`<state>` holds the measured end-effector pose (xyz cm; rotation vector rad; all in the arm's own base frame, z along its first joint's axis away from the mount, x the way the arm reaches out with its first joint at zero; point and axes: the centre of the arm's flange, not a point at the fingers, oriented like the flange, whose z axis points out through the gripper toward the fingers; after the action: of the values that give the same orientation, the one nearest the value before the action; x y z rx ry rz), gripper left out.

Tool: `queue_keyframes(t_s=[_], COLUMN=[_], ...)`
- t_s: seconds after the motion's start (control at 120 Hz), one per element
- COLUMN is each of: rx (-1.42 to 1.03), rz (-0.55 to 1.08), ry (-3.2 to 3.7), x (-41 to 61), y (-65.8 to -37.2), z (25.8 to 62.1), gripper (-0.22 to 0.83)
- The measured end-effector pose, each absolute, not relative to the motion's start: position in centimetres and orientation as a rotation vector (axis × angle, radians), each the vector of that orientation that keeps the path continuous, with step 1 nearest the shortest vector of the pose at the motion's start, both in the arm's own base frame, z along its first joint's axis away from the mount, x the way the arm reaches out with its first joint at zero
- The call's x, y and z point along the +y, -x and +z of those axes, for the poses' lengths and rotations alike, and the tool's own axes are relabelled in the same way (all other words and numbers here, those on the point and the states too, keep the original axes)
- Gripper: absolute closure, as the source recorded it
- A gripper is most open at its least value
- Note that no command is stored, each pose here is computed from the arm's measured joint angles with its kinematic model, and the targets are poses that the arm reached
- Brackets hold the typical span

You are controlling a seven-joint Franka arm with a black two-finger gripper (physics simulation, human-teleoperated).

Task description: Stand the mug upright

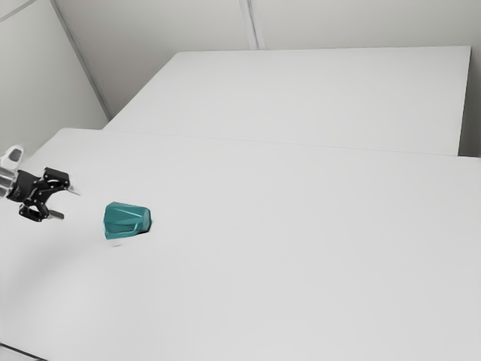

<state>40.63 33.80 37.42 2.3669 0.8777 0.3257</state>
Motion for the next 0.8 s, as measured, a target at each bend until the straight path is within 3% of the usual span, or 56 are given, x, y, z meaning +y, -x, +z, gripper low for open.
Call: queue_keyframes(t_s=[0.067, 0.208, 0.483, 0.8], rx=[0.856, 0.646, 0.546, 0.478], rz=[0.328, 0.295, 0.326, 0.276], ry=[-2.362, -2.405, -2.433, -2.382], x=[34.1, 29.4, 30.5, 31.7], y=[-40.9, -45.5, -45.9, -47.1], z=[36.5, 35.6, 35.0, 31.9], gripper=[0.02, 0.02, 0.02, 0.02])
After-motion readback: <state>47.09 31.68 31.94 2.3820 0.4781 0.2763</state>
